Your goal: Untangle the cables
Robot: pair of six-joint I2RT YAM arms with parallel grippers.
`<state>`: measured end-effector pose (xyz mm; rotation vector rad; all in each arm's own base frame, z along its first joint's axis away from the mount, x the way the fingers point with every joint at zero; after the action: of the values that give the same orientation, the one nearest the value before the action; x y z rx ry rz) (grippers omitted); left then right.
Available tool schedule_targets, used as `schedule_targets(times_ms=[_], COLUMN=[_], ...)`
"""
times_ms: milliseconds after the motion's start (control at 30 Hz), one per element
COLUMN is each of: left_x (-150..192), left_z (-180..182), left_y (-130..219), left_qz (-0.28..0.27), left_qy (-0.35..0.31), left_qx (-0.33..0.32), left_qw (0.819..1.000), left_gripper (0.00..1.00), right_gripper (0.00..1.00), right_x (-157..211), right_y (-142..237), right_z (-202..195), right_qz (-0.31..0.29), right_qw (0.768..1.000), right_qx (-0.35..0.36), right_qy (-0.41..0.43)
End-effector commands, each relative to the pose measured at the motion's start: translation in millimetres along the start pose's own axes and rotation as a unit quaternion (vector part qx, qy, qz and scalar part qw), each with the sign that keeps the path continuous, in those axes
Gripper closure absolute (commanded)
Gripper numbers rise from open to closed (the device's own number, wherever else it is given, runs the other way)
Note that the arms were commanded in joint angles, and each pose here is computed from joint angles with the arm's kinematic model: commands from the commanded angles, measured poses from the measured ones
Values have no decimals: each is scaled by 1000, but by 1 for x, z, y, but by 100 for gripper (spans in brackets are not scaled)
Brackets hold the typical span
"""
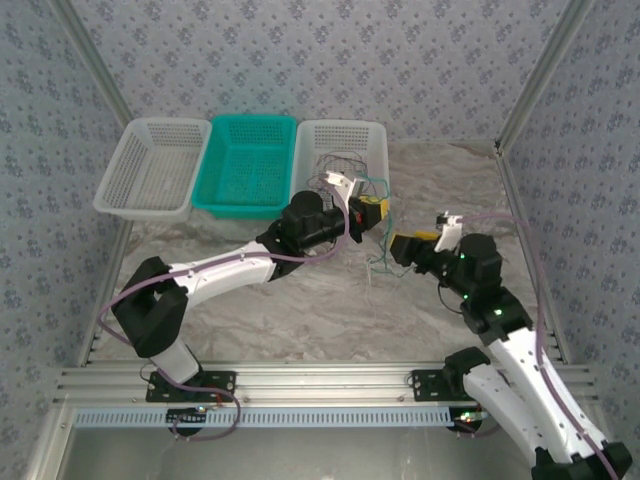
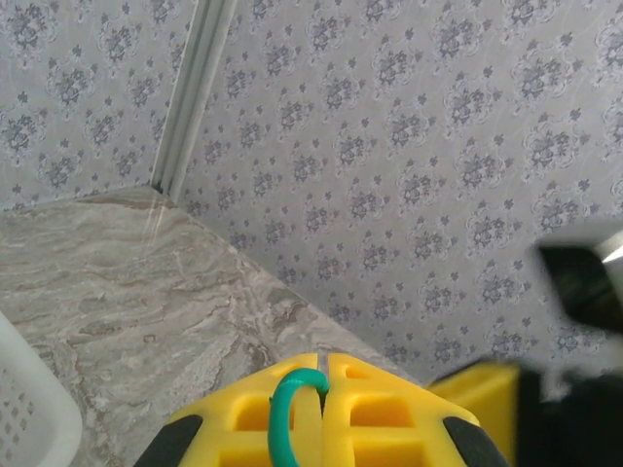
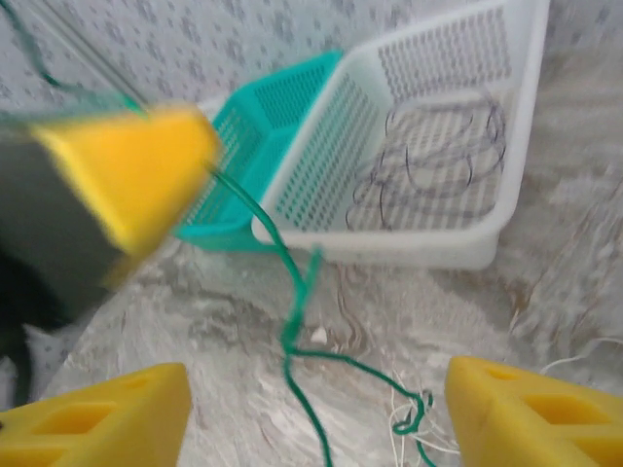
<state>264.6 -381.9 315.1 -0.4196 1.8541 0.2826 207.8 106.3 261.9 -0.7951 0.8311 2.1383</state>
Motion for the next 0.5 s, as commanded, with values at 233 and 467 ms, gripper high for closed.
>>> schedule_targets(times_ms=[233, 467], left_x=[-26, -31], left_z=[-14, -12], left_y=[3, 15], left_qz=[-26, -18], left_qy=[-2, -14], left_qx=[22, -2], left_qw=[999, 1000], left_gripper=[100, 100], right_gripper=[69, 100], right_x=[34, 38], right_y=[-34, -28], right_z=[-9, -51], right_qz=[29, 3], right_qw=[998, 994], right_qx=[-46, 105], right_qy=[24, 16])
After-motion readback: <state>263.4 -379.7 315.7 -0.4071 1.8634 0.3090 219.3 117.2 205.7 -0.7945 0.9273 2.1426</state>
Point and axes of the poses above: each hand's point on the last joint's axis, 136 mm out from that joint toward the fingers, its own y axis back along the fingers, its own z axis along the line the jaws close on, x = y × z, the point moved 6 cm from there along y, back along the fingers, and after that the axes turned 7 degrees about -y, right-handed, at the moved point
